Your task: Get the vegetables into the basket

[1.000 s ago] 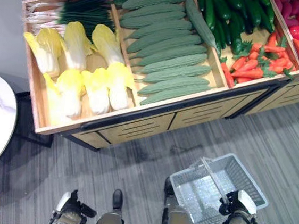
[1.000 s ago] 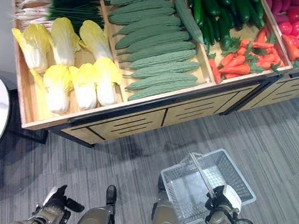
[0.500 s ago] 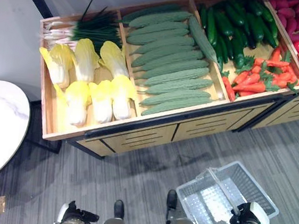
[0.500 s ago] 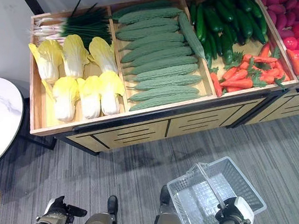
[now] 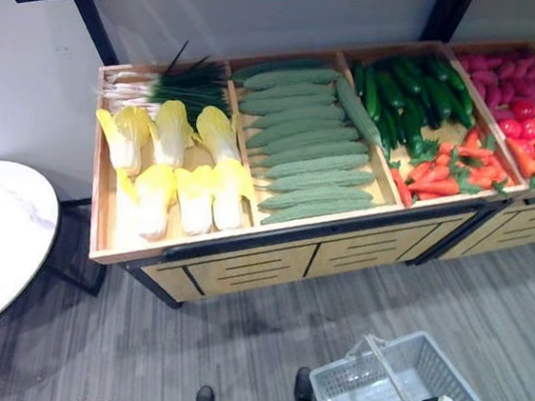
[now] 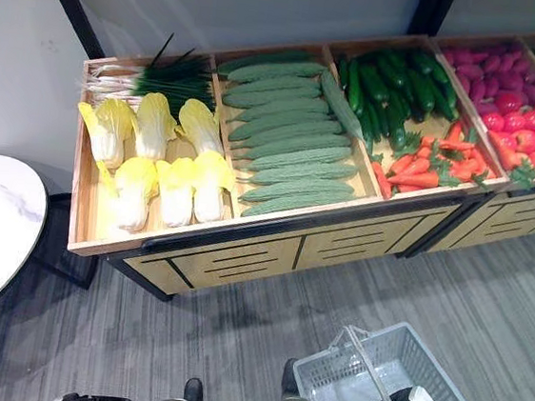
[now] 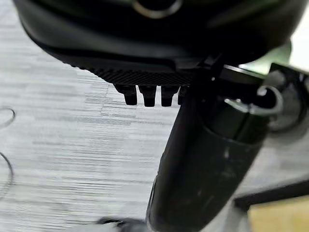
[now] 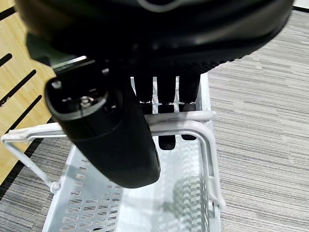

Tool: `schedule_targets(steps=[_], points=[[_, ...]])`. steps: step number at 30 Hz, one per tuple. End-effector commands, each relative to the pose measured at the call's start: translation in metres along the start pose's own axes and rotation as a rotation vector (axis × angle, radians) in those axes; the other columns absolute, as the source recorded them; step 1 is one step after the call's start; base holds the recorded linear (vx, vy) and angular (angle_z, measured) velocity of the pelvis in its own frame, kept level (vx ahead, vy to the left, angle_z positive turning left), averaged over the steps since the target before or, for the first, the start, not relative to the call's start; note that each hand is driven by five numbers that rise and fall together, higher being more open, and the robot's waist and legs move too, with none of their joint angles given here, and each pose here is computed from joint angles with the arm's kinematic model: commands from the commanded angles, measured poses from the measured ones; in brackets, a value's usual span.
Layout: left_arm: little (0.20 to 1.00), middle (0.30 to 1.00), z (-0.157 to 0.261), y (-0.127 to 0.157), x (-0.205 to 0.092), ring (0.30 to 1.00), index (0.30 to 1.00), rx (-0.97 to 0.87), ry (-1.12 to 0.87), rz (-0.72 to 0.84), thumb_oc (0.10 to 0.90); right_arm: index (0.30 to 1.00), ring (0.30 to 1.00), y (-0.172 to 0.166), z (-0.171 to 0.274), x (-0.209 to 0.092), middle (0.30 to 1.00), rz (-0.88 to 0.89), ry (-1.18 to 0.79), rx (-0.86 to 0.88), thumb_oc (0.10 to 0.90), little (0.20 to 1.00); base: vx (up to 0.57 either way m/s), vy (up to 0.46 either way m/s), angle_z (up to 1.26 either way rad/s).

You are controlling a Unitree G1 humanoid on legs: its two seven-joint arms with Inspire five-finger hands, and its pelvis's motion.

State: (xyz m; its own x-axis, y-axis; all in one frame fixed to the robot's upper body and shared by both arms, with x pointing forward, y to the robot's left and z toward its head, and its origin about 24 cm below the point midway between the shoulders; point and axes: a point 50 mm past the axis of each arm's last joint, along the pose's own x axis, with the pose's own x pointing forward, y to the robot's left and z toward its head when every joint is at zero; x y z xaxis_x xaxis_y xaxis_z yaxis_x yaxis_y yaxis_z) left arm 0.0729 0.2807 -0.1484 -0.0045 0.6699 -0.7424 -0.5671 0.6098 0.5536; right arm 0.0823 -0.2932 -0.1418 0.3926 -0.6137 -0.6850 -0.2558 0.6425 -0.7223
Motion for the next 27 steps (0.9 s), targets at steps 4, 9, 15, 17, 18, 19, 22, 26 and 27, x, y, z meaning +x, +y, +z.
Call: schedule_targets(steps=[4,9,15,17,18,19,22,26,27], points=[[1.000,1.000,0.049,0.054,0.013,1.000,1.000,-0.237,-0.089,0.371,0.900,0.300,0.300,-0.016,0.014,0.006,0.300,-0.108,-0.070,-0.016,0.400,0.300,0.00,0.000,0.00],[1.000,1.000,0.091,0.072,0.008,1.000,1.000,-0.303,-0.259,0.504,0.900,0.300,0.300,-0.013,0.016,0.003,0.300,-0.114,-0.117,-0.051,0.400,0.300,0.00,0.000,0.00],[1.000,1.000,0.177,0.091,-0.039,1.000,1.000,-0.377,-0.774,0.648,0.900,0.300,0.300,-0.014,0.007,0.002,0.300,-0.136,-0.118,-0.058,0.400,0.300,0.00,-0.013,0.05],[1.000,1.000,0.181,0.091,-0.043,1.000,1.000,-0.375,-0.810,0.647,0.900,0.300,0.300,-0.014,0.006,0.002,0.300,-0.135,-0.111,-0.058,0.400,0.300,0.00,0.000,0.00],[1.000,1.000,0.187,0.089,-0.051,1.000,1.000,-0.347,-0.877,0.646,0.900,0.300,0.300,-0.016,0.002,0.003,0.300,-0.142,-0.096,-0.061,0.400,0.300,0.00,0.000,0.00],[1.000,1.000,0.187,0.089,-0.051,1.000,1.000,-0.346,-0.876,0.646,0.900,0.300,0.300,-0.016,0.002,0.003,0.300,-0.142,-0.096,-0.061,0.400,0.300,0.00,0.000,0.00],[1.000,1.000,0.199,0.077,-0.068,1.000,1.000,-0.300,-1.008,0.579,0.900,0.300,0.300,-0.020,0.005,0.004,0.300,-0.152,-0.101,-0.057,0.400,0.300,0.00,0.000,0.00],[1.000,1.000,0.204,0.064,-0.077,1.000,1.000,-0.249,-1.070,0.511,0.900,0.300,0.300,-0.023,0.008,0.006,0.300,-0.156,-0.112,-0.062,0.400,0.300,0.00,0.000,0.00],[1.000,1.000,0.207,0.058,-0.082,1.000,1.000,-0.225,-1.104,0.485,0.900,0.300,0.300,-0.023,0.012,0.006,0.300,-0.153,-0.122,-0.064,0.400,0.300,0.00,0.000,0.00]])
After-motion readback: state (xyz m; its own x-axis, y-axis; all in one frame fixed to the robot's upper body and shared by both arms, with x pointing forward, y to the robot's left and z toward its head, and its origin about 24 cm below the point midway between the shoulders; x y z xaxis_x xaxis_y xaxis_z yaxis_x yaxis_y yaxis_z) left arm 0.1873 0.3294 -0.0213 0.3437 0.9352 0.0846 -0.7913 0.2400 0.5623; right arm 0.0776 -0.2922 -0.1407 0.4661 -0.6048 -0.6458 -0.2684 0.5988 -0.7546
